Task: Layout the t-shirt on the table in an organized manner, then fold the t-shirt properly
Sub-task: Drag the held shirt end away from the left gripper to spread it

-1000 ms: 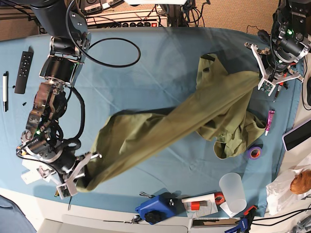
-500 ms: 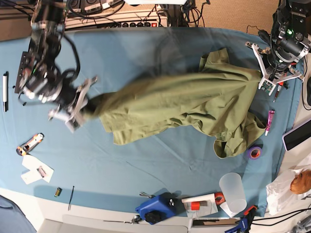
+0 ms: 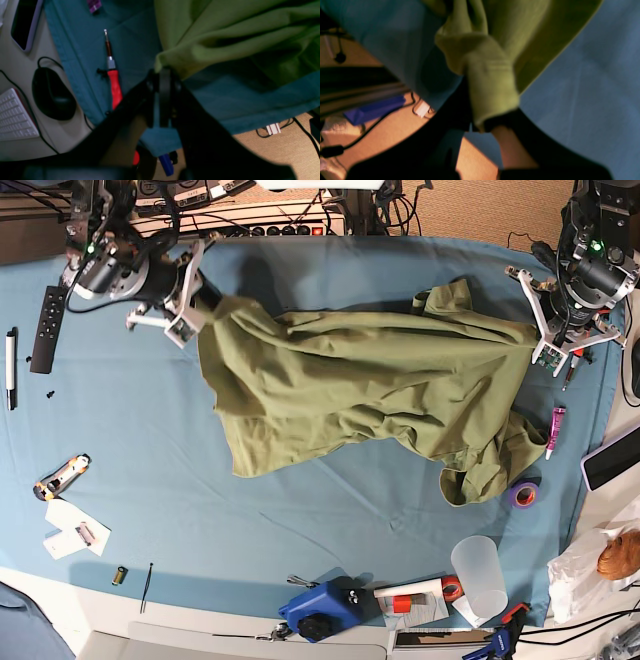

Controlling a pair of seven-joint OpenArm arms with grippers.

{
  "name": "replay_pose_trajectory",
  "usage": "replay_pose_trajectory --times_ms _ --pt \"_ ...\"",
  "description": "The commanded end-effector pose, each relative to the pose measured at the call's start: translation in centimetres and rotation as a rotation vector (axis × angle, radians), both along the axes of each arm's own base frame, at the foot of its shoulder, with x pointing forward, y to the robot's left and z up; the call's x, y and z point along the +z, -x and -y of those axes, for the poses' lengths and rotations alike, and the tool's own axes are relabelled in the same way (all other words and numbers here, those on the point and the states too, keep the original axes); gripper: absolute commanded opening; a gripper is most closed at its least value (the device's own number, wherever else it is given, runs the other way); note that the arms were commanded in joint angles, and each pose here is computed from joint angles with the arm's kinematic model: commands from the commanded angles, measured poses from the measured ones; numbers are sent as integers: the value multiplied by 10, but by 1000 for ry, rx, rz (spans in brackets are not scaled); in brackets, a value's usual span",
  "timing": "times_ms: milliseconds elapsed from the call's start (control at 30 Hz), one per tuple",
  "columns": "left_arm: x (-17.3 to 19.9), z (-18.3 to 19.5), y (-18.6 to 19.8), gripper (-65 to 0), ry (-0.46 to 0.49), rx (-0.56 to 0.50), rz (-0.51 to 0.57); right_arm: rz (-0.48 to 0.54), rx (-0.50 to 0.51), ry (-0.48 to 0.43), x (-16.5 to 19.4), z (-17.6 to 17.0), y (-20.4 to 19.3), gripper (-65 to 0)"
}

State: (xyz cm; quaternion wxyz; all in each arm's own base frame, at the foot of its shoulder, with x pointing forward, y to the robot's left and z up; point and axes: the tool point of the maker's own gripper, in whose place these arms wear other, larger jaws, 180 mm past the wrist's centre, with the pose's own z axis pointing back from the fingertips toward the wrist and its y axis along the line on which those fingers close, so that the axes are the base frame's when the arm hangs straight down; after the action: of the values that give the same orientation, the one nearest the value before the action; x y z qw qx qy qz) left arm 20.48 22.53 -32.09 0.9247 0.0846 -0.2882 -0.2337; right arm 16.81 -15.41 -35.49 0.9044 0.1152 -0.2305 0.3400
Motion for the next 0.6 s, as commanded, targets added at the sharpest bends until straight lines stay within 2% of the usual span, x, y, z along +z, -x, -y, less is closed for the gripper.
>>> replay_pose_trajectory --times_ms 0,200,433,567 --pt "8 -4 -4 -650 -21 -5 27 20 12 14 4 2 0 -650" --pt "8 -4 -4 -650 -21 -5 27 -29 -5 160 -12 27 17 -650" --pt "8 -4 -4 -650 -20 -5 27 -77 -13 213 -18 36 28 -650" --pt "8 -4 -4 -650 -20 -5 28 -102 -2 241 -20 42 35 -455"
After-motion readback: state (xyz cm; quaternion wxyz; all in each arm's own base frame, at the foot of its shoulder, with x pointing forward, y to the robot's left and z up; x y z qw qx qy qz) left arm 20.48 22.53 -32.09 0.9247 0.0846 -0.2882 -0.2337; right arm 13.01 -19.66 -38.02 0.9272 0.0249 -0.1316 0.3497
